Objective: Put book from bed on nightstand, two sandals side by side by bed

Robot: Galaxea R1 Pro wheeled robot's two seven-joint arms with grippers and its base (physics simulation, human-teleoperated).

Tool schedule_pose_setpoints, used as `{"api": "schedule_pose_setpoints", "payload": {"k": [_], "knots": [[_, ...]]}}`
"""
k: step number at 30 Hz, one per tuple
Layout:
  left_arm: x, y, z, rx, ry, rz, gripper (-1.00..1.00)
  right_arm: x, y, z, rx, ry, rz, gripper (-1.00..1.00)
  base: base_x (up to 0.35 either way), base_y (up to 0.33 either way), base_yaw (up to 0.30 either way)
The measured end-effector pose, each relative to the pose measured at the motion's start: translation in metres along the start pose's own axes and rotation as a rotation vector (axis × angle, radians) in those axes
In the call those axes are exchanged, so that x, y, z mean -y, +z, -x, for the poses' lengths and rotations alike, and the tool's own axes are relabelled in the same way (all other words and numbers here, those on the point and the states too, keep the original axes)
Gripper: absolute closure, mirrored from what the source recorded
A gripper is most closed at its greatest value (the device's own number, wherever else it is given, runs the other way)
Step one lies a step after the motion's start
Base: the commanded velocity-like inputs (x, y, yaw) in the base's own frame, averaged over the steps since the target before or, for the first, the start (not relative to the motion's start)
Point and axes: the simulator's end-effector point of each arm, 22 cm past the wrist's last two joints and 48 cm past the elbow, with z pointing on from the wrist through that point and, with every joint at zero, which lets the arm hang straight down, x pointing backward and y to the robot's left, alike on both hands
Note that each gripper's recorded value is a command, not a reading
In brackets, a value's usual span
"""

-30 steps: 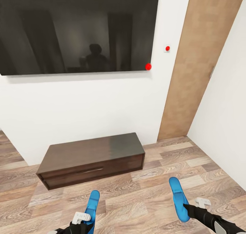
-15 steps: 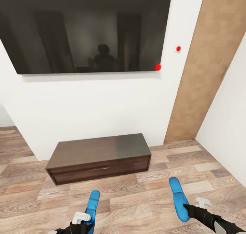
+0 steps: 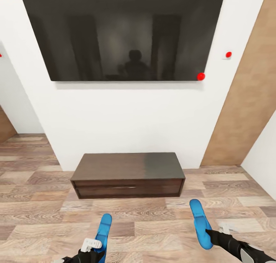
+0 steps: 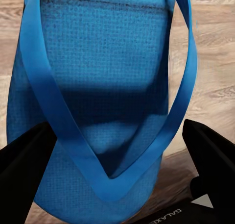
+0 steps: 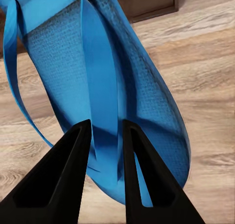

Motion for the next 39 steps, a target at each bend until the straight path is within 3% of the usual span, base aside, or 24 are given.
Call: {"api": "schedule_pose_setpoints", "payload": {"k": [39], "knots": [[0.0001, 0.0, -0.0003, -0.001, 0.0, 0.0, 1.0, 0.0, 0.0, 0.0002, 0.0, 0.0, 0.0, 1.0, 0.0, 0.0, 0.292]]}}
